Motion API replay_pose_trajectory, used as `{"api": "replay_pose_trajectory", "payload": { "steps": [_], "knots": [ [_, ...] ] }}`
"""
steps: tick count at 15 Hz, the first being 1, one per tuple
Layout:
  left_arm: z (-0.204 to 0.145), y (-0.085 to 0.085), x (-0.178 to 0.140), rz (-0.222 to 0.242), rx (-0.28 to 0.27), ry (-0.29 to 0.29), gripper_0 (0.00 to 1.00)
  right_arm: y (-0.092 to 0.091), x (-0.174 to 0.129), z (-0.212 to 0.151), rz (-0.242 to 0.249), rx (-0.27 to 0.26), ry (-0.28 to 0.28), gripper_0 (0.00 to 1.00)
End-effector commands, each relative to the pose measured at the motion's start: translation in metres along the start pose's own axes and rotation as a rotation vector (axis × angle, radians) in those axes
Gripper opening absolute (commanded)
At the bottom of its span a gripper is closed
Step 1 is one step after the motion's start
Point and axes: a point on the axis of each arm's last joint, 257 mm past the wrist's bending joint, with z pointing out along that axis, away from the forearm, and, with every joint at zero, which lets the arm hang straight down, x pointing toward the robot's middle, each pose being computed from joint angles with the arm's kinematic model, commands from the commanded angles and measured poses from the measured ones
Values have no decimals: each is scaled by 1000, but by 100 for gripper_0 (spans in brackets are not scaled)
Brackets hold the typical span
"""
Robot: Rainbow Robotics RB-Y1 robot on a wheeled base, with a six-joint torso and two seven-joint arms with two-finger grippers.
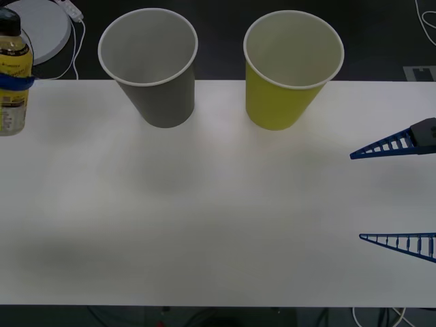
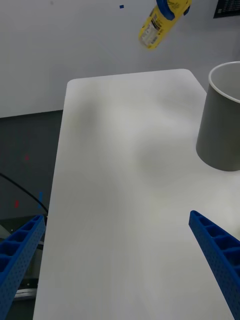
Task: Put the can into the green bin and the plastic bottle into the gray bin
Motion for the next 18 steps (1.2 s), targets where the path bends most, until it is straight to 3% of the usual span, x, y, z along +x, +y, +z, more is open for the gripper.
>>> {"api": "replay_pose_trajectory", "payload": {
  "steps": [1, 5, 13, 18],
  "knots": [
    [11, 5, -11, -1, 19, 0, 0, 0, 0, 0, 0, 0, 0, 100],
    [24, 15, -24, -2, 38, 11, 0, 0, 0, 0, 0, 0, 0, 100],
    [37, 38, -46, 52, 68, 152, 0, 0, 0, 0, 0, 0, 0, 100],
    [52, 43, -71, 72, 101, 201, 0, 0, 0, 0, 0, 0, 0, 100]
  ]
}}
